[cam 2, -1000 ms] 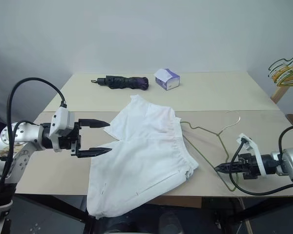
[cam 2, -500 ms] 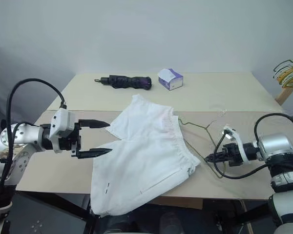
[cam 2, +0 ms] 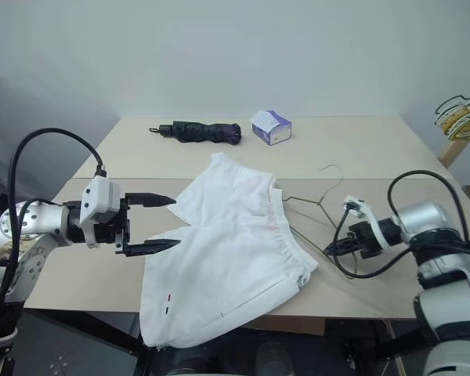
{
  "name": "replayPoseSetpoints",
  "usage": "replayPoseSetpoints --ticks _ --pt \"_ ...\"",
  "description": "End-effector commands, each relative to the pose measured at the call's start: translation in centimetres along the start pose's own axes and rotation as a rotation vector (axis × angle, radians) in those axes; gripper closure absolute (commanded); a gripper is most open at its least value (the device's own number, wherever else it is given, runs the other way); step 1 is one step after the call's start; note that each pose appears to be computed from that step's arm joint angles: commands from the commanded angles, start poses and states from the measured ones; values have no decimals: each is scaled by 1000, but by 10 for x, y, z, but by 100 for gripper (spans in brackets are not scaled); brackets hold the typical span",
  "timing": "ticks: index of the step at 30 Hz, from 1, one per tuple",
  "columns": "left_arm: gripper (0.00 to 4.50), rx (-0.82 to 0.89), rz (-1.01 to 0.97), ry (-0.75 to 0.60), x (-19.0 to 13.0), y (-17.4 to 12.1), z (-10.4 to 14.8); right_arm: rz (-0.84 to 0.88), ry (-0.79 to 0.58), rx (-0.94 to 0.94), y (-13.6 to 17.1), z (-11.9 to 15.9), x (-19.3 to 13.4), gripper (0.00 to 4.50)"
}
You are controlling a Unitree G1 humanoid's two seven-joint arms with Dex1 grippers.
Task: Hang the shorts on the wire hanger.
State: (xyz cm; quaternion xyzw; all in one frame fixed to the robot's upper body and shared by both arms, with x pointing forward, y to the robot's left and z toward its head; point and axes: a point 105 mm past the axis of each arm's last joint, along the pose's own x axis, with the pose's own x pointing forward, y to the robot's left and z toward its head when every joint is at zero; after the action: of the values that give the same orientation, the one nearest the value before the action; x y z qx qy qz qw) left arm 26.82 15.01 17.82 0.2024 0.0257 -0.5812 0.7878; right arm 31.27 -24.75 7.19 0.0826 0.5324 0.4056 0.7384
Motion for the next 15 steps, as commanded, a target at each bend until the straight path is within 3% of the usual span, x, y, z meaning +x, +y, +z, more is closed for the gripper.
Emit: replayPoseSetpoints --ticks 1,15 --pt "5 49 27 -6 -7 3 11 16 -6 -47 3 9 -11 450" --pt "5 54 40 -3 -8 0 10 37 -21 -58 4 22 -3 450"
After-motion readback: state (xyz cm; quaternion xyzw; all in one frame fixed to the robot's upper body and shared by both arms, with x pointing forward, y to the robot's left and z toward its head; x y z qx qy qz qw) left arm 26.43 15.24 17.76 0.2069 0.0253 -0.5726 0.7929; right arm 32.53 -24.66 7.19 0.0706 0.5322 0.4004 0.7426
